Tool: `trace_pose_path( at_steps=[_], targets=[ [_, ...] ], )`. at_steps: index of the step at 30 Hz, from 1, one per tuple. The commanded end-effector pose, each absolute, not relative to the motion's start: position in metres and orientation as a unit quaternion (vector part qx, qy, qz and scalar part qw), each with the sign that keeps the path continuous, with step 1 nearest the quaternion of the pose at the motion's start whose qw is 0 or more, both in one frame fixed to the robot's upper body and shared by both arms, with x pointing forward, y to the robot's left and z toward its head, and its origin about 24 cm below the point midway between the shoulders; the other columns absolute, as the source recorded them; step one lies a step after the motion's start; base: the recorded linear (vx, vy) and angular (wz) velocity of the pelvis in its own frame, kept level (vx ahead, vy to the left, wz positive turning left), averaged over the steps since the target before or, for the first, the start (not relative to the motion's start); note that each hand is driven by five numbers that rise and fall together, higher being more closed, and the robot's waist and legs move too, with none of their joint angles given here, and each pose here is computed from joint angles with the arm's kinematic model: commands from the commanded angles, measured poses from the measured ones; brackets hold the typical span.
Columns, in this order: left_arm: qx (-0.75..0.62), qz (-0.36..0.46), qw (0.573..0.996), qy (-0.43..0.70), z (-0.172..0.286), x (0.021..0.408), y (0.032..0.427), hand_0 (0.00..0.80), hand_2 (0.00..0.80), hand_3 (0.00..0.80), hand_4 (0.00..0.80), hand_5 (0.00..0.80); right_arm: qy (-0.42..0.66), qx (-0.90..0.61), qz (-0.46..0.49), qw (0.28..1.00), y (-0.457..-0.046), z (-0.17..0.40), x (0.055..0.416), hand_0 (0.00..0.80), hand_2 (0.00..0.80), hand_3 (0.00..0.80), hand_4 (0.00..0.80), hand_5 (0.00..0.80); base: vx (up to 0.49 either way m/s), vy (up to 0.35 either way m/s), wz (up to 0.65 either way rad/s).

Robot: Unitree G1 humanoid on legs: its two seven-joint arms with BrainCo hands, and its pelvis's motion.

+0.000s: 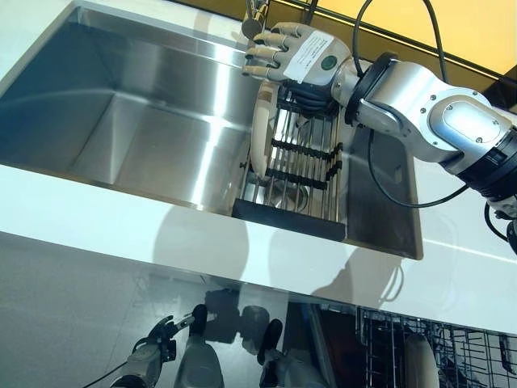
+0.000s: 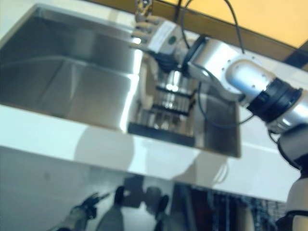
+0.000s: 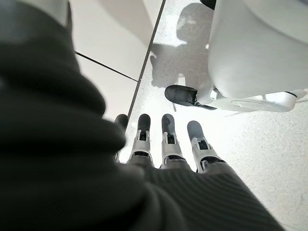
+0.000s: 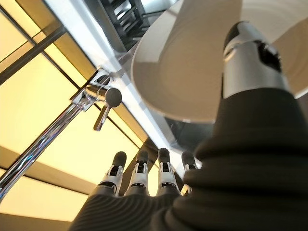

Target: Take plates into dishwasher

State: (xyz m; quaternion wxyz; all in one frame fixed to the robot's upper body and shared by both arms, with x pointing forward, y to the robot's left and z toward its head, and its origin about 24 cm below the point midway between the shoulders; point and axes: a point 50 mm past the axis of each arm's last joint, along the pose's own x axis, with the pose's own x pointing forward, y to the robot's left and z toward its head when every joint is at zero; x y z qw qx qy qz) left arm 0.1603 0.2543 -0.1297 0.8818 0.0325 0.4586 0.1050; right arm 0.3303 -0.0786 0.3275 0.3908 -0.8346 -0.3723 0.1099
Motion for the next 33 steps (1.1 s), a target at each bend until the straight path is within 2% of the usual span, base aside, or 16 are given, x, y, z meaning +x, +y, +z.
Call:
trace_pose_path(
  at_steps=[1, 17, 28, 33],
  targets=[
    [0.023, 0.106, 0.889, 0.445, -0.127, 0.167, 0.254, 0.0, 0.0, 0.0, 0.0, 0.0, -0.388, -0.847, 0.066, 0.358, -0.076, 0.359, 0.323, 0.0, 0.0, 0.0, 0.0, 0.0, 0.0, 0.0, 0.0],
    [-0.008, 0.12, 0.897, 0.425, -0.124, 0.171, 0.252, 0.0, 0.0, 0.0, 0.0, 0.0, -0.39, -0.863, 0.074, 0.312, -0.063, 0.356, 0.318, 0.0, 0.0, 0.0, 0.0, 0.0, -0.001, 0.009, 0.02],
    [-0.023, 0.12, 0.901, 0.417, -0.123, 0.173, 0.25, 0.0, 0.0, 0.0, 0.0, 0.0, -0.337, -0.918, 0.078, 0.196, -0.063, 0.341, 0.321, 0.0, 0.0, 0.0, 0.0, 0.0, 0.002, 0.001, 0.02],
    [-0.03, 0.123, 0.902, 0.413, -0.122, 0.173, 0.251, 0.0, 0.0, 0.0, 0.0, 0.0, -0.307, -0.932, 0.068, 0.178, -0.068, 0.339, 0.329, 0.0, 0.0, 0.0, 0.0, 0.0, 0.0, 0.0, 0.0]
  ],
)
